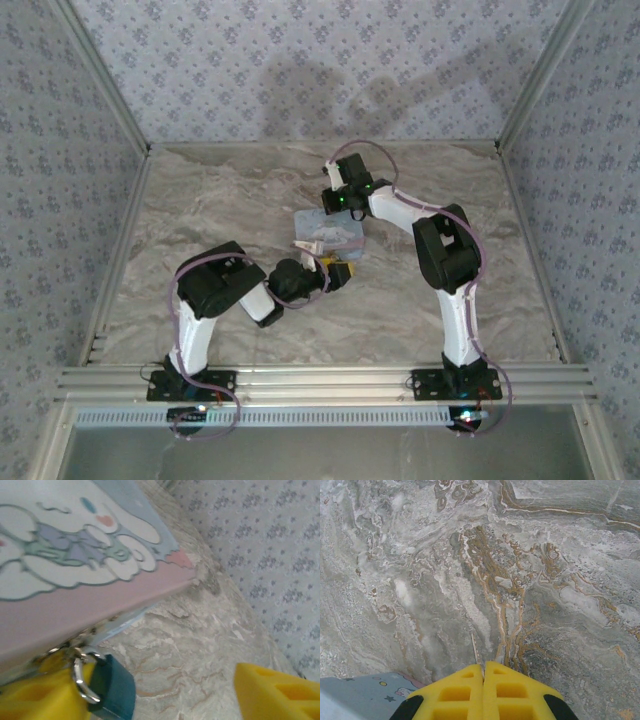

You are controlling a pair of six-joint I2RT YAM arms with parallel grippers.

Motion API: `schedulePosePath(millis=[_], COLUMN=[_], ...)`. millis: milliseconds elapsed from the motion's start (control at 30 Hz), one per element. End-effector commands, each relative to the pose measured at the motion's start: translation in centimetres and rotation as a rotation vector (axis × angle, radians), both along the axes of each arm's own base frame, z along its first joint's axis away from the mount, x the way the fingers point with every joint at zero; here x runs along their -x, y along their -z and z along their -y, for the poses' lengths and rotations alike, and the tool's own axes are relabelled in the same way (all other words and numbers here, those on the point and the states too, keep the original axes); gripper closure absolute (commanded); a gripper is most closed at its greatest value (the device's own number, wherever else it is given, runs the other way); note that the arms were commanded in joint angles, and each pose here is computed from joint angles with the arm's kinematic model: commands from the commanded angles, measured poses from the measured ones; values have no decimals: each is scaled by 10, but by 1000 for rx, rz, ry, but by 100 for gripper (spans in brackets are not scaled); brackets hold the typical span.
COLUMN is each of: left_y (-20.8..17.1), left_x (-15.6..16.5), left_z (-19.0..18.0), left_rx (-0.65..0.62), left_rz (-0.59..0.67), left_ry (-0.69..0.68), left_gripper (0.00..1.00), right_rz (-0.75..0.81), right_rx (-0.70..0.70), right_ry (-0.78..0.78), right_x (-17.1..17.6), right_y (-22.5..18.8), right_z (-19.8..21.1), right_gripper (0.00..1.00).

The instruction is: Unlock the padlock with the key

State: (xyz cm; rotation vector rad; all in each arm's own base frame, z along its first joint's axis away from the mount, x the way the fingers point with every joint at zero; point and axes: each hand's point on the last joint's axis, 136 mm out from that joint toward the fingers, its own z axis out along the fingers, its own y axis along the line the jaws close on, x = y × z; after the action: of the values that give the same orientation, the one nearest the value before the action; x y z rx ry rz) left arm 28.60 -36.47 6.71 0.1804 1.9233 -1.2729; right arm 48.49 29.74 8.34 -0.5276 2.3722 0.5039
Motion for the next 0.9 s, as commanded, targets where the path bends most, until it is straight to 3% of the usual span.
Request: schedulePosePath(millis=[0,500,867], left_y=[19,40,43], left_x=[-9,-16,-15], left_z=[-5,-17,-23], left_rx=[-34,-70,-102], left_rz=[-49,-122,-176], left_ry=[-44,-72,-71], left_gripper=[34,76,91], right_rz=[-168,-154,-138], right_rx=[65,55,28], right_ry=[-53,-49,-34], right_x=[44,45,44], right_y=[36,29,16], right_z=[1,2,10], right_gripper=[100,100,100])
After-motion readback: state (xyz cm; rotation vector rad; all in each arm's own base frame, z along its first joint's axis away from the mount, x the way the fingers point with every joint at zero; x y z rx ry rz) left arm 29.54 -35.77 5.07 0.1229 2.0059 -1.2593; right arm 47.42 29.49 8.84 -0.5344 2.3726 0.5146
